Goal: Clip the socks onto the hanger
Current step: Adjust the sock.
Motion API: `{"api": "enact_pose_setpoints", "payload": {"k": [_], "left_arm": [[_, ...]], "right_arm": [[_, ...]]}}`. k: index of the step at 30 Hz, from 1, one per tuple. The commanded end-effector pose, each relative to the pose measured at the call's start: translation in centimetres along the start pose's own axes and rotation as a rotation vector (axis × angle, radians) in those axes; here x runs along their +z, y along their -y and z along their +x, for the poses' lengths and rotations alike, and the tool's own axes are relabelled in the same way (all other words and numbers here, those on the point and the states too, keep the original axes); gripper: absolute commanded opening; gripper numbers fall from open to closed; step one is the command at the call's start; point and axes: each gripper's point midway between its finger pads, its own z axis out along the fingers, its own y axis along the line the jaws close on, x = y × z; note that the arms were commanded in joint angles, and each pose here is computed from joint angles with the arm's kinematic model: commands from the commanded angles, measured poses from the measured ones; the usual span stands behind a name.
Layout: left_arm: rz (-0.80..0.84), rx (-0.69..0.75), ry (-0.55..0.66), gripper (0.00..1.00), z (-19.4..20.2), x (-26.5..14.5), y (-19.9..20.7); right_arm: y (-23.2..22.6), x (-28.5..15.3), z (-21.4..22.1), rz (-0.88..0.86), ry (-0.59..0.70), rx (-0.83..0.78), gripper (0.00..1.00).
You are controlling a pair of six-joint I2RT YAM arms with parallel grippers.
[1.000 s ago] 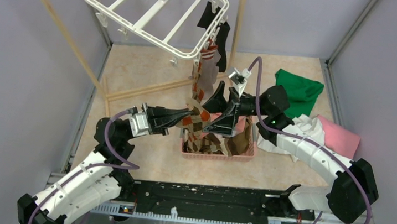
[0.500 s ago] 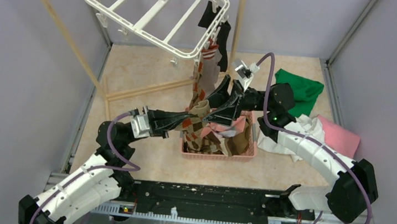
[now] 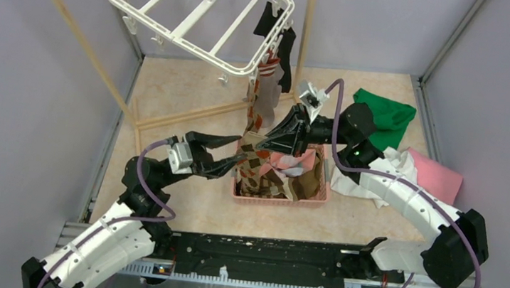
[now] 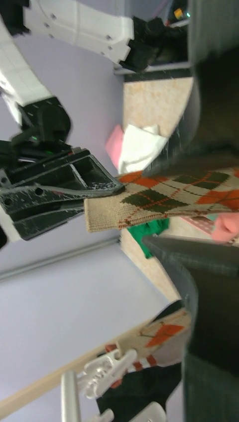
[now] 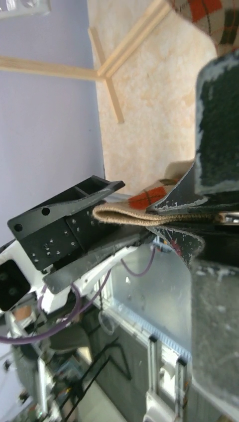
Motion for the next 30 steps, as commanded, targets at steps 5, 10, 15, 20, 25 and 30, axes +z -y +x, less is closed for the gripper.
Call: {"api": "enact_pose_setpoints", "payload": {"k": [5,10,15,20,25,30], "left_arm": [[-0.101,-0.097,-0.119,0.81,-1.5,-1.6,-0.5],[-0.069,-0.161,-0.164,0.77,-1.6,-0.6,-0.4],[-0.014,-0.183,-0.177,0.7,-0.4,1.1,-0.5],[0.019,-0.159,-0.168,0.68,0.1,2.1,-0.7],[0.063,-0.165,-0.179,0.59,0.8,2.8,-0.5],[0.12,-0.173,-0.181,0.45,1.0,2.9,0.4]], "right_arm": [[0.6,-1.9,-0.1,0.054,-0.183,-0.481,0.0],[1.4,-2.5,0.8,0.053,-0.255,-0.631,0.0],[1.6,-2.6,1.4,0.035,-0.294,-0.736,0.0],[1.5,-2.4,1.6,0.012,-0.309,-0.791,0.0],[1.3,-2.2,1.9,-0.005,-0.31,-0.8,0.01],[1.4,-2.2,1.8,0.003,-0.313,-0.806,0.01]]}}
